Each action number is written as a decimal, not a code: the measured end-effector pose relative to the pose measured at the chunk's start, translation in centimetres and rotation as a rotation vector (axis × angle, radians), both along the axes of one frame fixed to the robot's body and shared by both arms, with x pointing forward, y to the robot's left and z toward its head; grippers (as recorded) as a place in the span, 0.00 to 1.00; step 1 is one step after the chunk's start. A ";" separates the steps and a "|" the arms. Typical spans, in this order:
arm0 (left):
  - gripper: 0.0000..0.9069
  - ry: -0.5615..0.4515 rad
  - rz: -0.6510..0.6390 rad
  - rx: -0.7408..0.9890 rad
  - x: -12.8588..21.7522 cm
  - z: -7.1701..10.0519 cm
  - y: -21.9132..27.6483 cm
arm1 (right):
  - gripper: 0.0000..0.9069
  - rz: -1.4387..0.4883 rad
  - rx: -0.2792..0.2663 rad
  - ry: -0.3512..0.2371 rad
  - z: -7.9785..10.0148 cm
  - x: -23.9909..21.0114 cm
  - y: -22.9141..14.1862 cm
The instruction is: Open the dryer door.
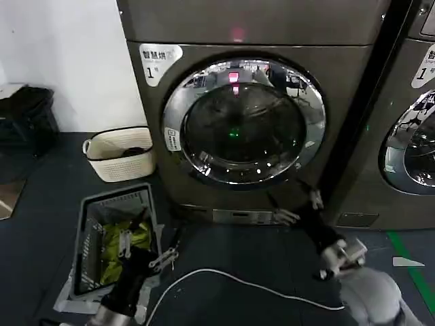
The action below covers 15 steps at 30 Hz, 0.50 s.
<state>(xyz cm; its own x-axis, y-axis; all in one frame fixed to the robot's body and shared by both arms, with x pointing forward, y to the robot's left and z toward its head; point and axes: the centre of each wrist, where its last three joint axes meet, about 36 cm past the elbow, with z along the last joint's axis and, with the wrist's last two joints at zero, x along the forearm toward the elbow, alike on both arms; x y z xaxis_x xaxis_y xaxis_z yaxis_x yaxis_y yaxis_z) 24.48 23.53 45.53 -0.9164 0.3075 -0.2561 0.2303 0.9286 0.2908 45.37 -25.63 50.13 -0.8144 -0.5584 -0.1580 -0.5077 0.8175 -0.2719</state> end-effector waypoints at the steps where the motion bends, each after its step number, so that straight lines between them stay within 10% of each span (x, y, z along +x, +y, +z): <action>1: 1.00 0.000 0.000 0.001 0.0 0.0 0.0 | 1.00 0.010 -0.004 -0.002 0.1 0.5 0.2; 15: 1.00 -0.002 0.009 -0.001 -0.3 -0.1 -0.1 | 1.00 0.139 -0.027 -0.019 1.2 6.5 3.5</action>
